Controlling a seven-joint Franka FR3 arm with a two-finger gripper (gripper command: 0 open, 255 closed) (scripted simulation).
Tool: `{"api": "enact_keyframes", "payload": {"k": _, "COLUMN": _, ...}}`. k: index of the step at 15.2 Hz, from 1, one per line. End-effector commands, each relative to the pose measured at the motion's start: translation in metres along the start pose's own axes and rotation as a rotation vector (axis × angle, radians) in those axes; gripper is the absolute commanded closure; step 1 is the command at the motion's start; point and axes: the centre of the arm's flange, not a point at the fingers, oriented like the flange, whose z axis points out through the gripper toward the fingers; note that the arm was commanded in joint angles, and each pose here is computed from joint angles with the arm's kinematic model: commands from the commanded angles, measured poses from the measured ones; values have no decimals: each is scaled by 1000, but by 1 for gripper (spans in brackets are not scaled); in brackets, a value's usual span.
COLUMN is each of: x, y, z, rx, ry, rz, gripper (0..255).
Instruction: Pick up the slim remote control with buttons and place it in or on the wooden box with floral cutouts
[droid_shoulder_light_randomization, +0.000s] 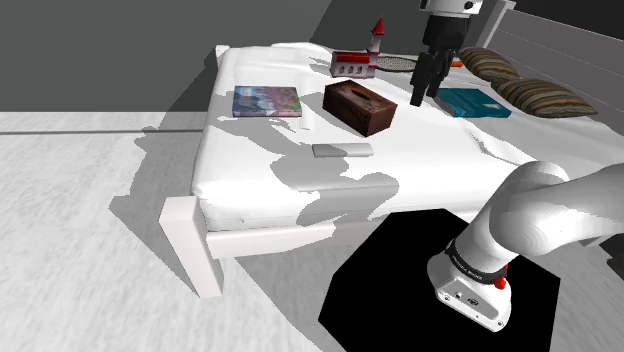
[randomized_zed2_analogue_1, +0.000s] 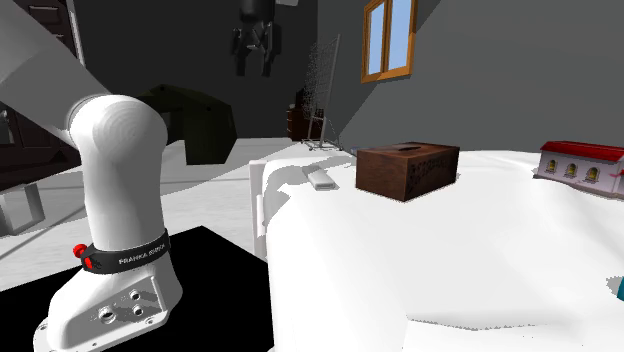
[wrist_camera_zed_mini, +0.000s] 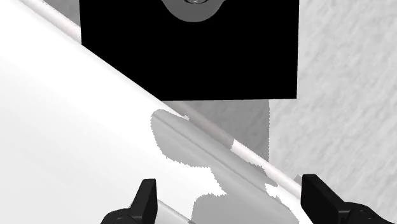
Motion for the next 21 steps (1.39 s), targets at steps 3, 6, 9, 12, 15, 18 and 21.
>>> {"api": "enact_keyframes", "payload": {"k": 3, "x": 16, "y": 8, "z": 18, "rx": -8, "ry": 6, "rz": -62, "gripper": 0}}
{"api": "enact_keyframes", "payload": {"k": 6, "x": 40, "y": 19, "z": 46, "rx": -20, "ry": 16, "rz": -156, "gripper": 0}}
{"api": "enact_keyframes", "payload": {"k": 9, "x": 65, "y": 27, "z": 73, "rx": -32, "ry": 25, "rz": -250, "gripper": 0}}
{"api": "enact_keyframes", "payload": {"k": 12, "x": 92, "y": 33, "z": 99, "rx": -44, "ry": 34, "rz": -344, "gripper": 0}}
{"api": "enact_keyframes", "payload": {"k": 15, "x": 119, "y": 38, "z": 125, "rx": -56, "ry": 44, "rz": -437, "gripper": 0}}
{"api": "enact_keyframes", "payload": {"k": 18, "x": 147, "y": 40, "z": 151, "rx": -67, "ry": 53, "rz": -531, "gripper": 0}}
{"api": "enact_keyframes", "payload": {"k": 21, "x": 175, "y": 39, "z": 177, "rx": -79, "ry": 63, "rz": -625, "gripper": 0}}
